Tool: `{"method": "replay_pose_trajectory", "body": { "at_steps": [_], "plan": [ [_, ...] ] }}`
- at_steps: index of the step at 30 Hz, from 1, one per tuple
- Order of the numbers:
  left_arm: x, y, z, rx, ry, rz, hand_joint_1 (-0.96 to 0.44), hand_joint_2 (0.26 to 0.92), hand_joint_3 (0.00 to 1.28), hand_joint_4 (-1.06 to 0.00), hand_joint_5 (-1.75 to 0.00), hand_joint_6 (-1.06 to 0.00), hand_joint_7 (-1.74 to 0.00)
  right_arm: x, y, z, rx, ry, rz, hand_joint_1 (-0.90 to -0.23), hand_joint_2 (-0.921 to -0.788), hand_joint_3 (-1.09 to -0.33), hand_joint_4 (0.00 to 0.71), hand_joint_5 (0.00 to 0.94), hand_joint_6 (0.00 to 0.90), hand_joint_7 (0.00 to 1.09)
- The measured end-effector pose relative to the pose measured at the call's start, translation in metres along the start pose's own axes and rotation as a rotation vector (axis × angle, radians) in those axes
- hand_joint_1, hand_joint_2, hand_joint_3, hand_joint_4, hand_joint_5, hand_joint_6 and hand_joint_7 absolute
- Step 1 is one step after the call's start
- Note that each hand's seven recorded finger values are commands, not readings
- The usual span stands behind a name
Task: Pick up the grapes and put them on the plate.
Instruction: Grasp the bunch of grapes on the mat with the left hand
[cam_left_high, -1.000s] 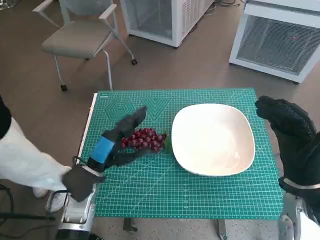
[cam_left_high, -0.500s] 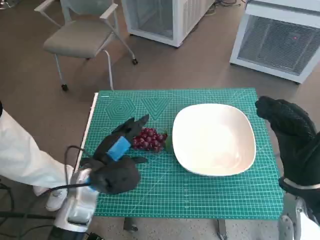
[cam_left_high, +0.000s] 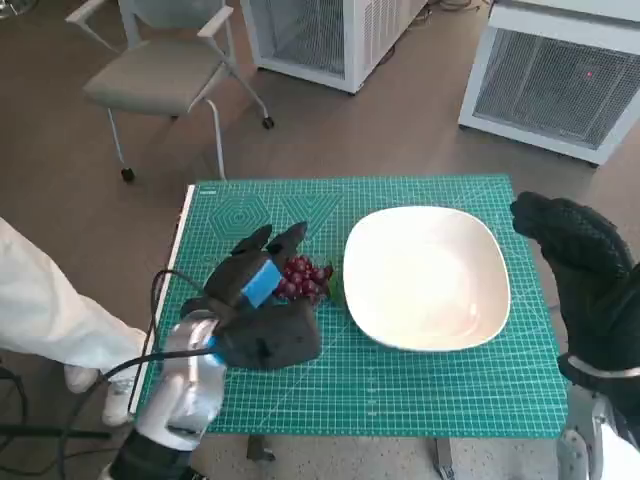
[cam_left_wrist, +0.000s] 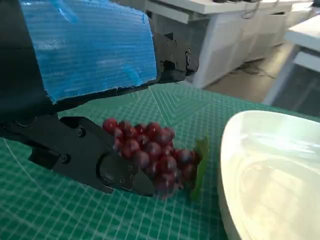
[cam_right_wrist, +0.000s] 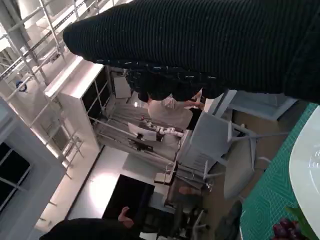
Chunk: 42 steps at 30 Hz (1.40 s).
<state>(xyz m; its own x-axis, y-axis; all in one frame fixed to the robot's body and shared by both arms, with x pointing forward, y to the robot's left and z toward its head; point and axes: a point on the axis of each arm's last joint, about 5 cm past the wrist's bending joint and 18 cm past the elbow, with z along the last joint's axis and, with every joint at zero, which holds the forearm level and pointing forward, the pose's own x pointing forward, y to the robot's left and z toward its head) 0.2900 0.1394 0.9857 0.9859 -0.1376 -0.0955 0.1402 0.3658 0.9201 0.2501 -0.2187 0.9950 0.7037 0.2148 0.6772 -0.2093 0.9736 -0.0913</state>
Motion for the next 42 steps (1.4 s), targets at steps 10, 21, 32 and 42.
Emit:
{"method": "replay_pose_trajectory", "body": {
  "at_steps": [10, 21, 32, 42],
  "plan": [
    [0.007, -0.001, 0.005, 0.034, 0.039, -0.018, -0.08, 0.765, 0.0, -0.08, -0.01, -0.21, -0.02, -0.0002, -0.001, 0.0, -0.002, 0.0, -0.001, -0.646, -0.921, -0.691, 0.364, 0.0, -0.001, 0.65],
    [0.015, -0.005, 0.004, 0.07, 0.068, -0.028, -0.02, 0.778, 0.01, -0.11, -0.01, -0.24, -0.01, -0.0006, -0.001, 0.0, -0.003, 0.001, -0.003, -0.646, -0.921, -0.692, 0.363, 0.0, -0.001, 0.65],
    [0.022, -0.004, 0.003, 0.111, 0.08, -0.033, 0.0, 0.794, 0.01, -0.14, -0.01, -0.25, -0.01, -0.0018, 0.0, 0.001, -0.004, 0.001, -0.005, -0.645, -0.921, -0.694, 0.362, 0.0, -0.001, 0.65],
    [0.028, -0.005, -0.001, 0.151, 0.105, -0.054, 0.0, 0.799, 0.01, -0.15, 0.0, -0.25, 0.0, -0.0021, 0.001, 0.001, -0.004, -0.002, -0.006, -0.646, -0.921, -0.693, 0.361, 0.001, -0.001, 0.65]
  ]
}}
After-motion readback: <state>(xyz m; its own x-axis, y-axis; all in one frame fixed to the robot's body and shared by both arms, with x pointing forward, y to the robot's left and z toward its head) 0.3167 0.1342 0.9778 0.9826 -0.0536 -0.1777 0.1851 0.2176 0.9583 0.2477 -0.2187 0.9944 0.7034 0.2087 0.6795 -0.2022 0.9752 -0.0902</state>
